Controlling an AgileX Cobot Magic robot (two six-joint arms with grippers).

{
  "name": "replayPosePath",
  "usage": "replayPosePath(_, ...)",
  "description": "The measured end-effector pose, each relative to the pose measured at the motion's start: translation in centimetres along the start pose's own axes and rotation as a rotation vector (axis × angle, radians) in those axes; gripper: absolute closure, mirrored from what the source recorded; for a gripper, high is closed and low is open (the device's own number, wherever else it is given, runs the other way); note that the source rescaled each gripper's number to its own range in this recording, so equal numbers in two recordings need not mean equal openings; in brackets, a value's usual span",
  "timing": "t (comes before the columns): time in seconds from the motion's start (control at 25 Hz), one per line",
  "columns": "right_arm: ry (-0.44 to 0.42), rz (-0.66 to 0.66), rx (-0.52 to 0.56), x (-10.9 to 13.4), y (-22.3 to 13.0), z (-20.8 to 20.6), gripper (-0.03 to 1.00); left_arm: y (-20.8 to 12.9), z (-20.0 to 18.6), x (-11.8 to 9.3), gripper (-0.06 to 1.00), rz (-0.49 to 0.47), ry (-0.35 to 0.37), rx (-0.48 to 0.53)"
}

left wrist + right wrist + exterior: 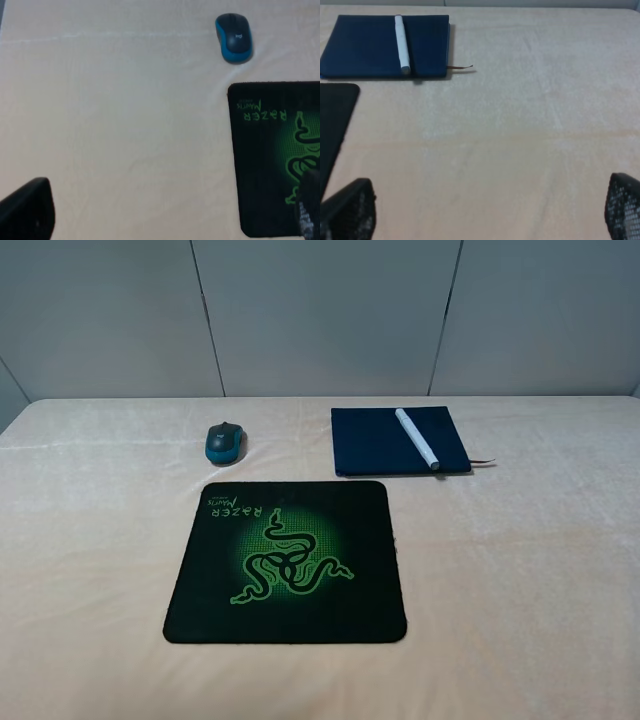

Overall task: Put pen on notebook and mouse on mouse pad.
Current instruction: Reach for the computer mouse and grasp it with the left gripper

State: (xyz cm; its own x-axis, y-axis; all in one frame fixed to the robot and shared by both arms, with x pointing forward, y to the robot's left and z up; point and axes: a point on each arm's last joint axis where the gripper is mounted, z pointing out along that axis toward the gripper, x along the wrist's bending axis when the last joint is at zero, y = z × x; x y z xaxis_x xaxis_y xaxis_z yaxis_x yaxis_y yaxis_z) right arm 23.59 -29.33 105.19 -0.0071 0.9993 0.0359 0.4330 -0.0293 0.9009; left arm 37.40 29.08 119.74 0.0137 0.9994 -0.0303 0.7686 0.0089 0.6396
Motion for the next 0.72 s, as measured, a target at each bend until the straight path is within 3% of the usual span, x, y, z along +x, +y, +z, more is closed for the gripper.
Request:
replayPosePath(0.28,0.000,0.000,0.000,0.0,0.0,0.0,-0.03,3.6,5.4,-0.5,0.03,0.005,0.012,0.145)
replayPosePath(0.72,0.000,0.000,0.000,0.0,0.0,0.0,-0.03,5.7,14.3,-1.1,0.03,0.006,0.013,0.295)
